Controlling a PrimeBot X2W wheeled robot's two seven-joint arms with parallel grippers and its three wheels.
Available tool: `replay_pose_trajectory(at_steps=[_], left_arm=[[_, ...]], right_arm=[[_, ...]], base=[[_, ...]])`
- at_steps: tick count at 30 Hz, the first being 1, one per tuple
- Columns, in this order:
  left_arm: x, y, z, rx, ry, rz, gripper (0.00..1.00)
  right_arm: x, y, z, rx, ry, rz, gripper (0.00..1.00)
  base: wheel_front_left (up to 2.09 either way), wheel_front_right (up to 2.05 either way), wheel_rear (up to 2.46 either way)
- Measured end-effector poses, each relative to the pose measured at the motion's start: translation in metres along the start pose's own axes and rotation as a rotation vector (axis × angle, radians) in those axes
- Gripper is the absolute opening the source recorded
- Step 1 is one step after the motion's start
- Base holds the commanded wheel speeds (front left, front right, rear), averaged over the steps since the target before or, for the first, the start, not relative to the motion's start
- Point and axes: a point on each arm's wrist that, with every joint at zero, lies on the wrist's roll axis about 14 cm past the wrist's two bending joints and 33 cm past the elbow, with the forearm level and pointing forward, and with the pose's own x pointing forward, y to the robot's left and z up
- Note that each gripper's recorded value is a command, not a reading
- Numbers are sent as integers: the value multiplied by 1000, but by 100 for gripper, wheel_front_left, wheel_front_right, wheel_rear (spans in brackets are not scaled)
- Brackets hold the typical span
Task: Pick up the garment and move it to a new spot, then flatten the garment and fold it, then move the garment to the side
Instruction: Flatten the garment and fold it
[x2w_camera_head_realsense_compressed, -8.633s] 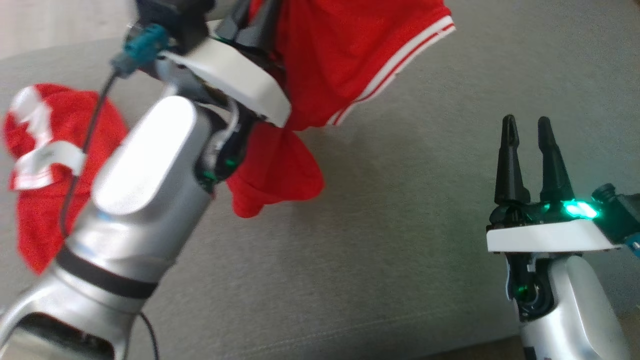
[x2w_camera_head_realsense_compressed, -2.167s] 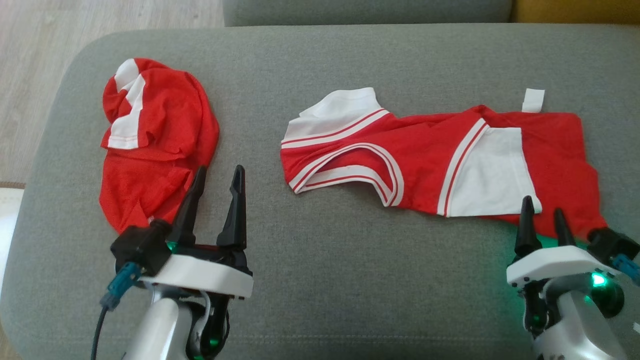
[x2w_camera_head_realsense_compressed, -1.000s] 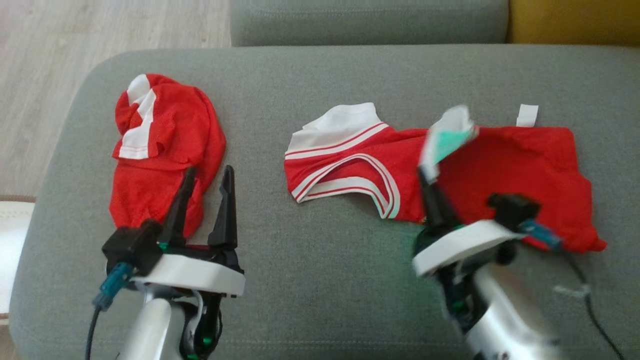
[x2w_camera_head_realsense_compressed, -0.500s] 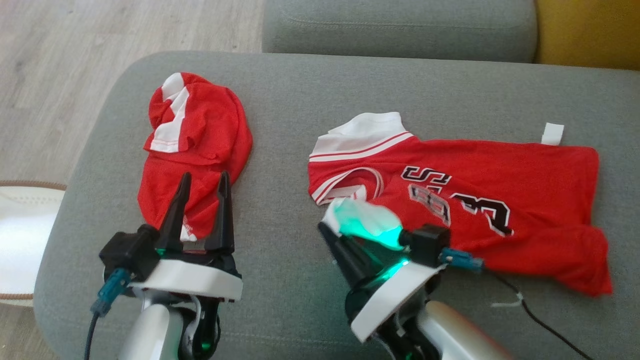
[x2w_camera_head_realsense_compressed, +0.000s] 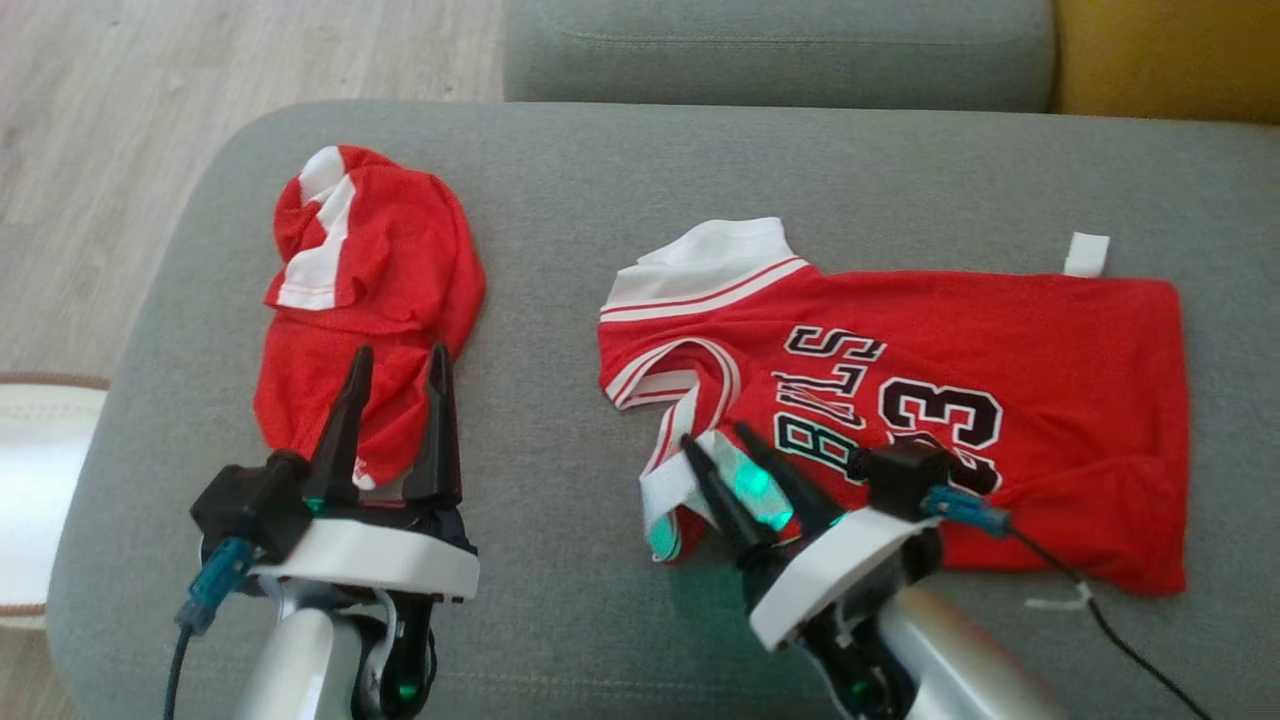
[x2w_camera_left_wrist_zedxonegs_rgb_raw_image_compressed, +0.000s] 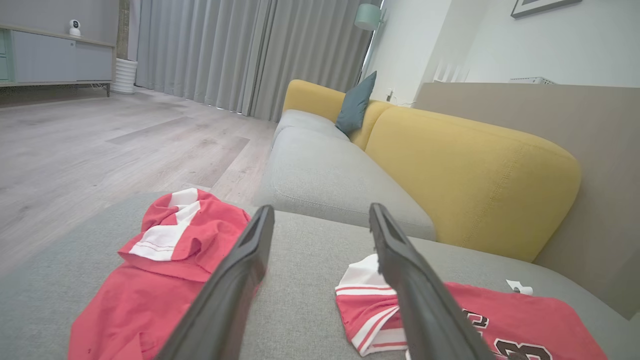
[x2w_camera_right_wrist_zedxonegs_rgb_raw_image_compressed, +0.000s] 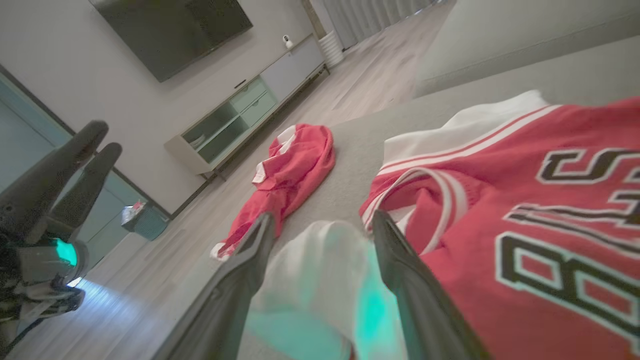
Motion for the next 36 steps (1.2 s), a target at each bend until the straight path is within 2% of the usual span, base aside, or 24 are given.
replay_pose_trajectory(at_steps=[8,15,22,28,34,36], left_arm=[[8,-18,1,-12,-8,-51,100],[11,-30,2,-21,-13,-85,100],[11,-37,4,-26,-20,-105,100],[11,-41,9,-36,-32,-116,100],[10,-43,3,-39,-16,-122,100],[11,-41,0,-40,-7,-116,100]], right_arm=[[-21,-52,46,-131,-124,-174,100],[-66,-92,73,-187,-199,-351,100],[-103,-114,117,-270,-343,-477,100],[-121,-123,117,-244,-406,-521,100],[-123,-137,114,-232,-400,-560,100],[-122,-149,119,-263,-384,-591,100]], base=[[0,0,0],[0,0,0],[0,0,0],[0,0,0],[0,0,0],[0,0,0]])
